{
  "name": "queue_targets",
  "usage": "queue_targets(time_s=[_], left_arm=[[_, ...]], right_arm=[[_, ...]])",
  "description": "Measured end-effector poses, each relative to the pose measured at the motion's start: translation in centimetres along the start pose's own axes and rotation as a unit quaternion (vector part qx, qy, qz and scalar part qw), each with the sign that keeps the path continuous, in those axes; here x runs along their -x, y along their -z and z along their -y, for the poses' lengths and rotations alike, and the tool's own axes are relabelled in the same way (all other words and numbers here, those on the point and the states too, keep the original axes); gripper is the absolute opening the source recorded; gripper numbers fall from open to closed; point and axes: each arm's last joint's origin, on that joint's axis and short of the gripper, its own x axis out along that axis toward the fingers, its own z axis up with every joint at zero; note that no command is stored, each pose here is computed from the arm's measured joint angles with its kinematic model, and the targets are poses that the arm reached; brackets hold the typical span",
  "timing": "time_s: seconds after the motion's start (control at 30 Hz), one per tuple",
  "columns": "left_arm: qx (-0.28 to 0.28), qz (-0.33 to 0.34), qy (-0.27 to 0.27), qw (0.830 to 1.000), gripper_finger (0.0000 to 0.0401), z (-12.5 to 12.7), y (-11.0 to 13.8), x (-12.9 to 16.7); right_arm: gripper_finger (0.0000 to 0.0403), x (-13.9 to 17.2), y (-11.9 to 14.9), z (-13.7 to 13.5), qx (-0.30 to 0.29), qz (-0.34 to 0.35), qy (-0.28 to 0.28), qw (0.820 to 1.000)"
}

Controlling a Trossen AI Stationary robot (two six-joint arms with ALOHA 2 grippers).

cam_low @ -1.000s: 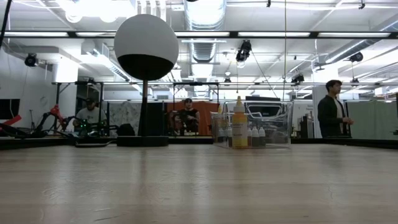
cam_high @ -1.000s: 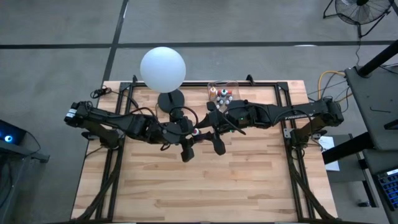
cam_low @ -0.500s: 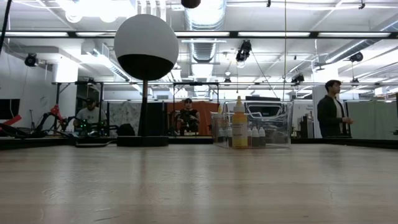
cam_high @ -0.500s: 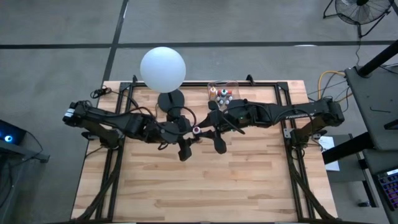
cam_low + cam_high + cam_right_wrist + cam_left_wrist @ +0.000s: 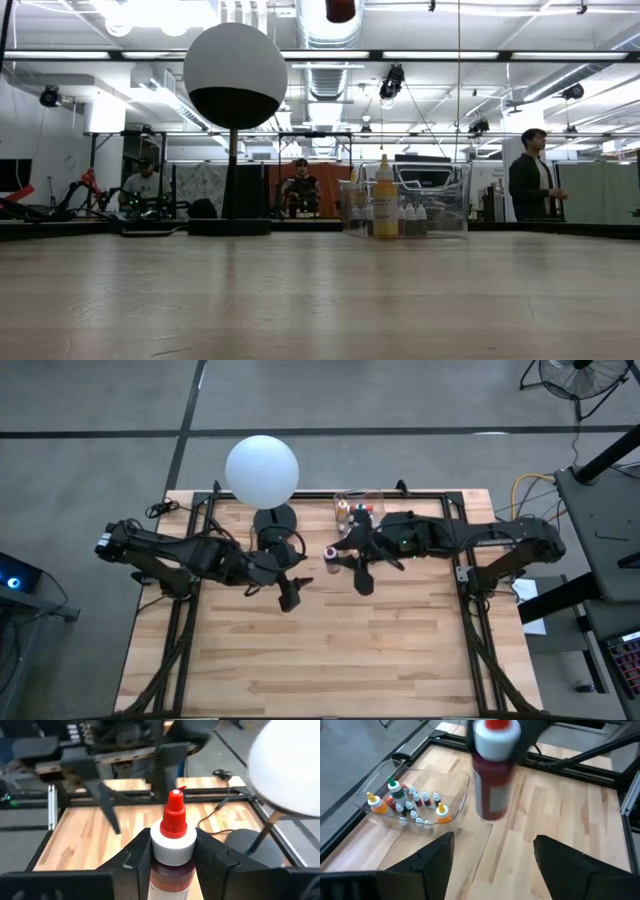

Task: Pick & Place food coloring
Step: Put the large red food coloring bottle into the transparent bin

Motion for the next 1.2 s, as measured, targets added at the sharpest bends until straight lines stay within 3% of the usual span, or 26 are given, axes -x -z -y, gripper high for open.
queue_targets(time_s=[0.27, 0.63, 0.87, 1.2], left_arm=[[0.011, 0.001, -0.018, 1.0, 0.0245, -0.5, 0.8, 0.1], [0.045, 0.051, -0.091, 0.994, 0.0245, -2.2, 2.1, 1.4], [0.077, 0.095, -0.104, 0.987, 0.0245, -3.6, 4.0, 2.1], [0.116, 0.142, -0.127, 0.975, 0.0245, -5.3, 7.3, 2.4]], right_arm=[[0.0107, 2.7, 0.1, 2.7, -0.045, 0.028, 0.066, 0.996], [0.0107, 6.6, 3.2, 5.5, -0.08, 0.055, 0.179, 0.979], [0.0107, 7.6, 6.6, 7.1, -0.111, 0.061, 0.228, 0.966], [0.0107, 6.1, 12.8, 9.6, -0.146, 0.041, 0.28, 0.948]])
